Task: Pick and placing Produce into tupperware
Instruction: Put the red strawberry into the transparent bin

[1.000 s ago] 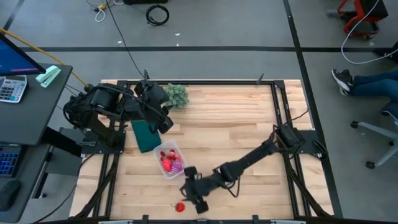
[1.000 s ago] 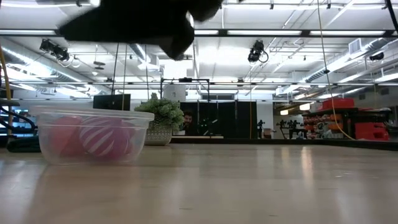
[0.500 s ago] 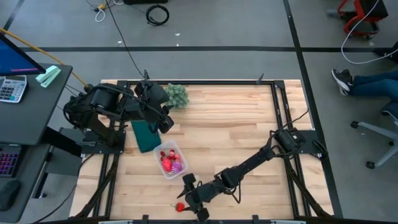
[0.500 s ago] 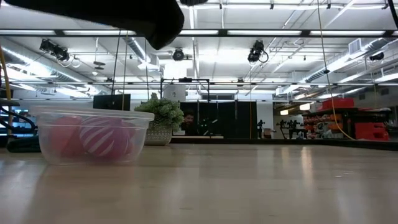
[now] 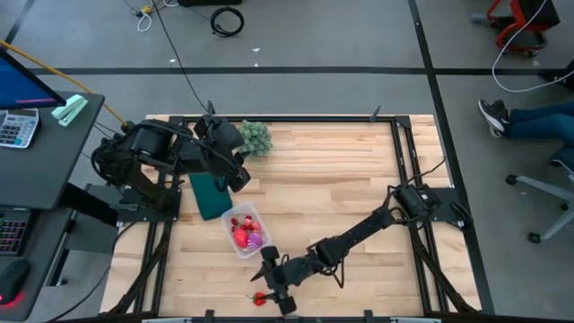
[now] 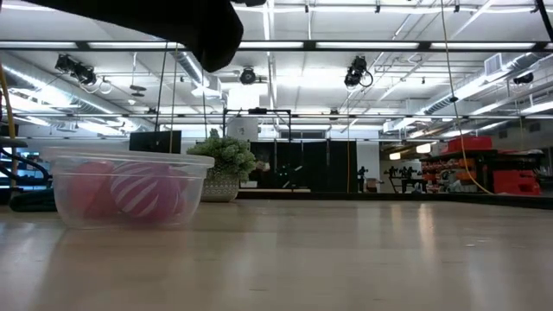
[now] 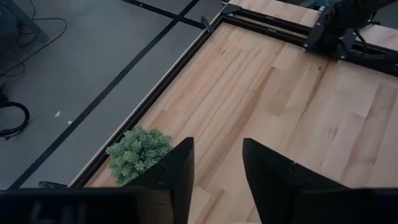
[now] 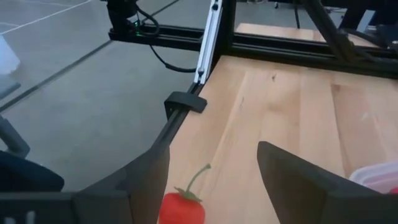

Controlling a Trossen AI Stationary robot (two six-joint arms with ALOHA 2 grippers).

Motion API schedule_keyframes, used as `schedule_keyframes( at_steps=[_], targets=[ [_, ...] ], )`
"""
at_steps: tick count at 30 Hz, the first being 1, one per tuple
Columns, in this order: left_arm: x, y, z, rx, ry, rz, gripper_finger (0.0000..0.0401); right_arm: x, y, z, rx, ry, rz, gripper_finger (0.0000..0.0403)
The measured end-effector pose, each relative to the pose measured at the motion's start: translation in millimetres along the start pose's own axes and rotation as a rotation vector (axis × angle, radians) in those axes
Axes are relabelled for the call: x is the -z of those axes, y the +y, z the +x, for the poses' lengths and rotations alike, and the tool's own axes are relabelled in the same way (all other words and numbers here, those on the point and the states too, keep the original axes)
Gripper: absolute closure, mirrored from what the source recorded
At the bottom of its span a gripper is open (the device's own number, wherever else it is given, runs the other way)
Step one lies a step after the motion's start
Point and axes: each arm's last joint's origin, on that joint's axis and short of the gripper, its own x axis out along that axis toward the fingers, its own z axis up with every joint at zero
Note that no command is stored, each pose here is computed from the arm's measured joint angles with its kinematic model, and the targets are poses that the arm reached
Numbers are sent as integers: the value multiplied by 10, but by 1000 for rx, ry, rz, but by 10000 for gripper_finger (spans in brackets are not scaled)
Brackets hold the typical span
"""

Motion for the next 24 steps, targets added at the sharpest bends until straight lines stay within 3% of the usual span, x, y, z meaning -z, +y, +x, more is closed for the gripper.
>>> schedule_keyframes(
  at_steps=[9, 16, 24],
  targets=[
    [-3, 4, 4, -2, 0, -1, 256, -133, -156, 20, 22, -32, 38, 151],
    [-42, 71, 59, -29, 0, -28, 256, -296, -113, 26, 9, -43, -4, 151],
    [-87, 111, 98, -39, -16, -59, 257, -137, -135, 104, 47, 9, 7, 151]
  ],
)
